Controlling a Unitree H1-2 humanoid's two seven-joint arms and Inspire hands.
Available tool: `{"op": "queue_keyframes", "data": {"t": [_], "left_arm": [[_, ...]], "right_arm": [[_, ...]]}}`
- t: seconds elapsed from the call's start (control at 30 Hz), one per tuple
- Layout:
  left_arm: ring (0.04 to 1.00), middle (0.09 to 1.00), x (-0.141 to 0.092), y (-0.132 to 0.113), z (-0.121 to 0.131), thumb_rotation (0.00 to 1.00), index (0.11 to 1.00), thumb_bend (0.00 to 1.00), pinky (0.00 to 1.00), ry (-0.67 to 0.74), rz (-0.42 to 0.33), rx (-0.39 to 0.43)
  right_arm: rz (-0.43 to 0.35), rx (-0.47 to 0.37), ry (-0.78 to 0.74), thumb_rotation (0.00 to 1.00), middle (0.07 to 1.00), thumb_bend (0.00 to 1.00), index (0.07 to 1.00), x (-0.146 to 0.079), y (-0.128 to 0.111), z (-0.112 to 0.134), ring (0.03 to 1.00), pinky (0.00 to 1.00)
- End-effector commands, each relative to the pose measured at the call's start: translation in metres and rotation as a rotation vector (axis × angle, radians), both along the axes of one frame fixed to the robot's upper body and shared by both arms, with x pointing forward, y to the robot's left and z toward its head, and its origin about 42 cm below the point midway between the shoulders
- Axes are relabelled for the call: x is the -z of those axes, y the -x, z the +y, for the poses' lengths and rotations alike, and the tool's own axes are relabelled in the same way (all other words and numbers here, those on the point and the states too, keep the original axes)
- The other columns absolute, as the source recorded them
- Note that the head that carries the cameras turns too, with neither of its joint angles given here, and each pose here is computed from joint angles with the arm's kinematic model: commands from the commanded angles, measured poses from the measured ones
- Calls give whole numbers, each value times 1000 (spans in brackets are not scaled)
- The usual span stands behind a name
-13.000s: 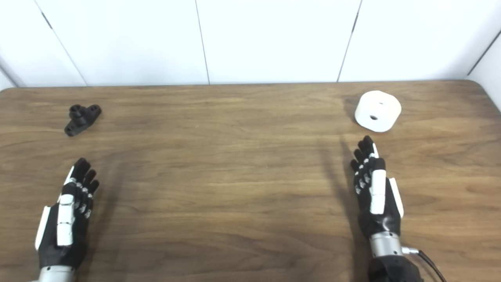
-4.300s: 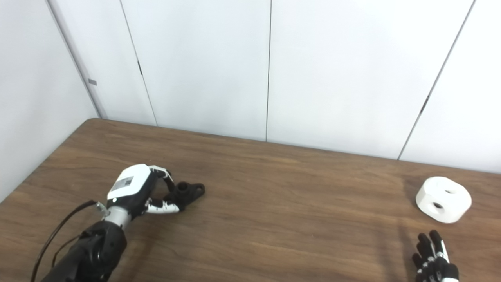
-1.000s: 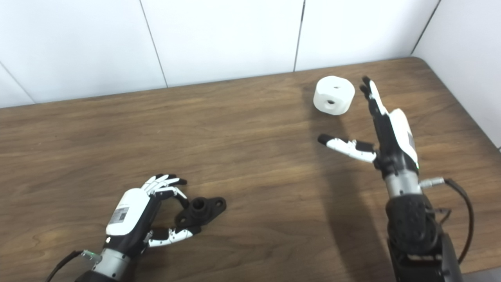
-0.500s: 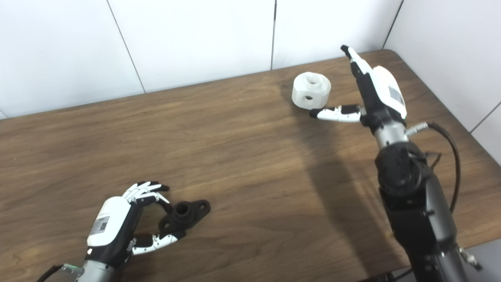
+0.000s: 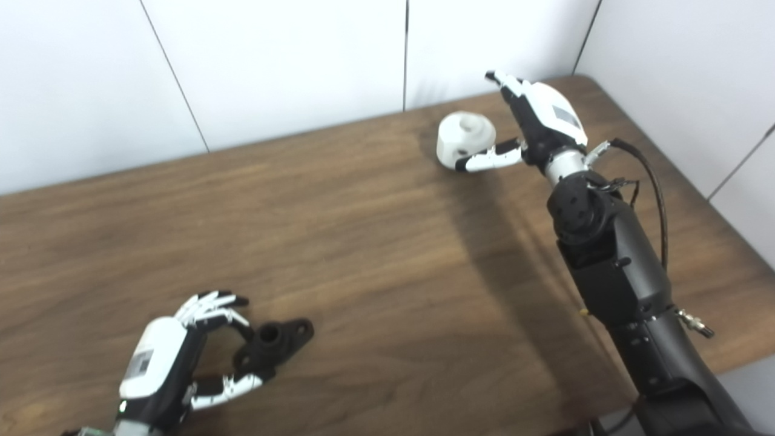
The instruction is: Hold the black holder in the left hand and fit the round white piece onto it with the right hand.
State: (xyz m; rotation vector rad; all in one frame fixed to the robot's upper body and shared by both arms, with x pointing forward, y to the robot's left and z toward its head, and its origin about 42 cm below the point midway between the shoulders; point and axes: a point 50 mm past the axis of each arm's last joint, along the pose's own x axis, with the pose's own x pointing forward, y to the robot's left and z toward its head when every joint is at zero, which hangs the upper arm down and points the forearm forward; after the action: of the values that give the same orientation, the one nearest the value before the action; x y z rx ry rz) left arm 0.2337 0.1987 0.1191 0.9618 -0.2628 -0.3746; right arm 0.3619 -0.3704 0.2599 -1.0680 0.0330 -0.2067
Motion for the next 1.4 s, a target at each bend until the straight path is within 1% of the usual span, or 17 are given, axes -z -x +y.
{"op": "queue_keyframes", "data": {"t": [0.0,0.13,0.33,0.5,0.6,0.77,0.9,1.0,1.13,1.37], "left_arm": [[866,790,19,5,10,44,487,518,903,-51,79,-23],[863,791,24,5,9,45,487,518,896,-56,81,-22],[863,791,31,5,8,46,487,519,887,-61,69,-17],[865,791,33,4,8,46,487,519,887,-54,72,-15],[864,792,33,4,7,46,488,519,885,-55,69,-16],[867,794,32,4,7,46,487,519,893,-61,68,-20],[867,795,32,5,8,46,487,519,893,-56,65,-20],[868,794,32,5,8,46,487,519,895,-57,63,-20],[867,794,30,6,7,46,487,519,893,-55,64,-22],[867,796,28,7,7,46,487,519,896,-58,70,-25]], "right_arm": [[-47,17,38,339,969,821,910,-26,-11,-7,1000,924],[-24,35,40,338,957,838,883,-27,-22,-12,998,889],[5,48,45,343,953,850,871,-25,-40,-18,999,917],[23,50,62,339,948,846,872,-25,-49,-20,999,943],[35,48,74,336,943,847,870,-27,-53,-19,1000,970],[49,49,86,322,936,857,849,-26,-57,-17,993,929],[59,55,86,309,931,858,825,-25,-59,-17,989,929],[72,58,89,298,928,856,802,-23,-62,-18,987,949],[97,60,104,312,928,849,791,-21,-64,-19,981,970],[113,59,120,337,906,846,768,-19,-66,-23,965,979]]}}
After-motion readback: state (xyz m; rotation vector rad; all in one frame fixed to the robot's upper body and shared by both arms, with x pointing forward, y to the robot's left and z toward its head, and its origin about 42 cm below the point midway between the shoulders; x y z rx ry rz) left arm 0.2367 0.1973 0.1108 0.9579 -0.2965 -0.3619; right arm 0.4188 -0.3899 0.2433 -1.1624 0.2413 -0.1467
